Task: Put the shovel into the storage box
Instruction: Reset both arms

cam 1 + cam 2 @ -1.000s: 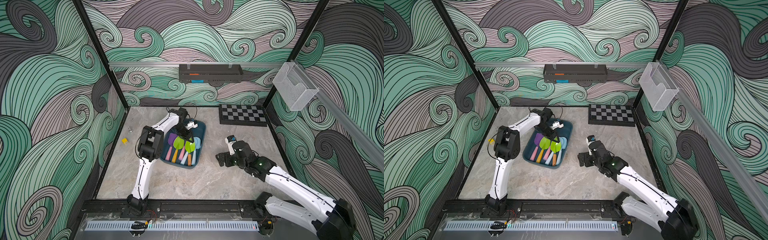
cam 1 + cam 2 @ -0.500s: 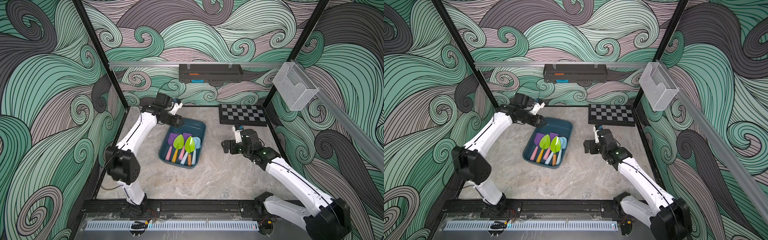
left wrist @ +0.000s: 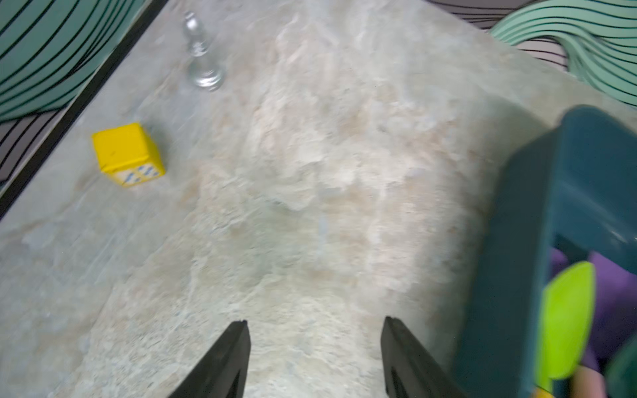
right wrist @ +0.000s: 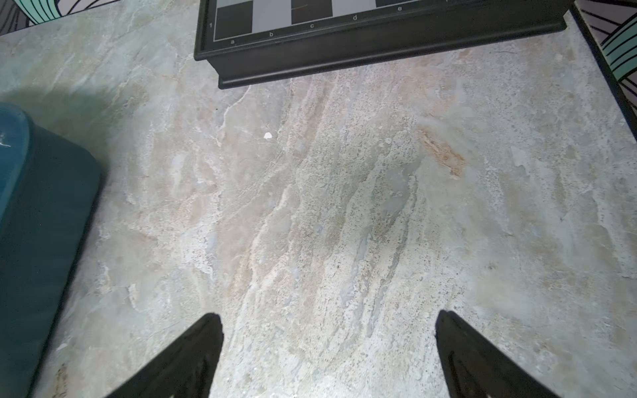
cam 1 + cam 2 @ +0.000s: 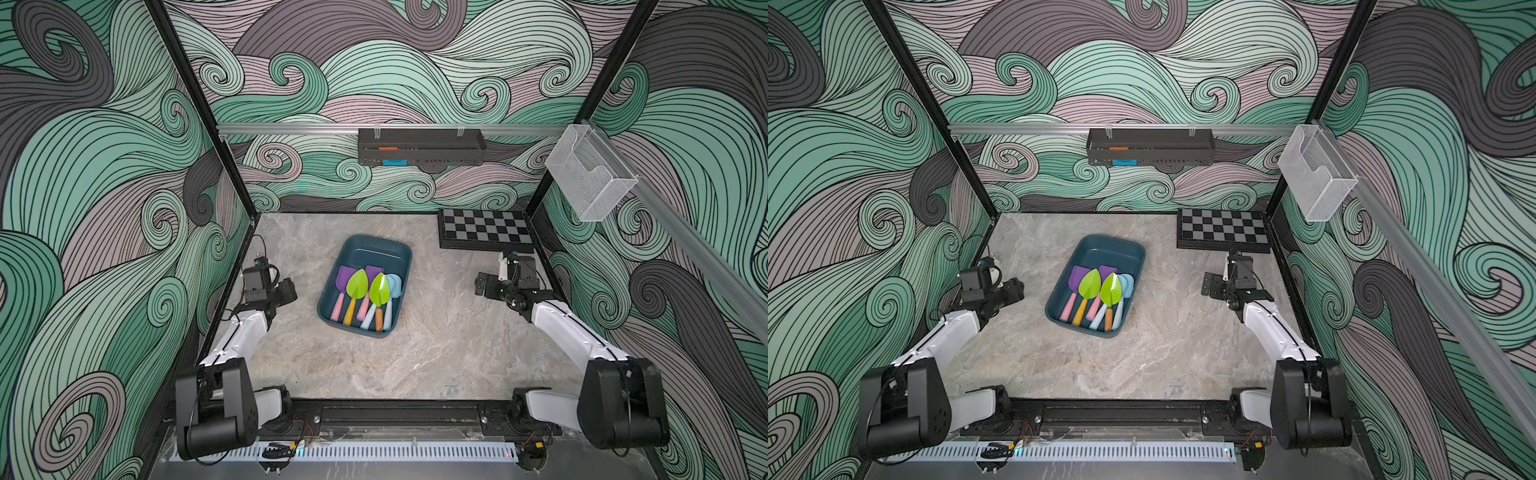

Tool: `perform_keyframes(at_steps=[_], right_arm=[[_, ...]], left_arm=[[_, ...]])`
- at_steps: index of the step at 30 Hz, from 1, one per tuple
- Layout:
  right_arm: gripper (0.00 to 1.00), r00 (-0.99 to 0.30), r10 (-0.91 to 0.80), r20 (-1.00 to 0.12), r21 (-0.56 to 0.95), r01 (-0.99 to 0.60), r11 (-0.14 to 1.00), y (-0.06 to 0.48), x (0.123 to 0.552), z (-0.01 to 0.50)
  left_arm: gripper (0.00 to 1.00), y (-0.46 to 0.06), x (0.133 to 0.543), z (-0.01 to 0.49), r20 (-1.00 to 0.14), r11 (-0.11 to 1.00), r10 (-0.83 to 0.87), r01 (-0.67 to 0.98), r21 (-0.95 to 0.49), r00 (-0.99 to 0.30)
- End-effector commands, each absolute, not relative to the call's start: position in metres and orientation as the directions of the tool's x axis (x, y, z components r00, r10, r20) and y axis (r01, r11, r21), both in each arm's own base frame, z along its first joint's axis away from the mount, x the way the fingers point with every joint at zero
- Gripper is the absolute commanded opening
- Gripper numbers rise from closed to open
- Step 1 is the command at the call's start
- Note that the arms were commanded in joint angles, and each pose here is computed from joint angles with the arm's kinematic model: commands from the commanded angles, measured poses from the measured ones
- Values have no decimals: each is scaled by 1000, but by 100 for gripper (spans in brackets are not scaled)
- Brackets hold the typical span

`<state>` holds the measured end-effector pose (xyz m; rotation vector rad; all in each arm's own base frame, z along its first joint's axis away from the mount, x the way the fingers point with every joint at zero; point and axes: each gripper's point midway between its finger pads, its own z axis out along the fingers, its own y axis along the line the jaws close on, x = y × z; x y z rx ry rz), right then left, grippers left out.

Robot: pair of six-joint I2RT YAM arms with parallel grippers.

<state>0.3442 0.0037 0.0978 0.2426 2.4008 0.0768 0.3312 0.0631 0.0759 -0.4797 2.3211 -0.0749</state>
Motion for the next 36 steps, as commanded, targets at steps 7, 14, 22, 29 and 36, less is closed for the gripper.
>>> perform_keyframes(at_steps=[7,14,22,29,36], right_arm=[[99,-566,156,-810,86,149,985,-15,370,104],[99,-462,147,-875,78,164,983,-25,374,104],[99,-422,149,-894,80,178,981,-33,380,104],[99,-371,130,-919,92,119,989,-28,392,110],[99,-358,84,-930,94,-11,996,-7,398,108]], left_arm=[[52,87,400,87,-798,928,-346,-306,-213,-493],[49,59,401,99,-855,967,-255,-114,-228,-452],[65,26,400,89,-935,996,-74,17,-85,-346],[76,23,399,84,-911,997,-66,17,-80,-408],[90,25,400,84,-898,997,-74,-8,-79,-434]])
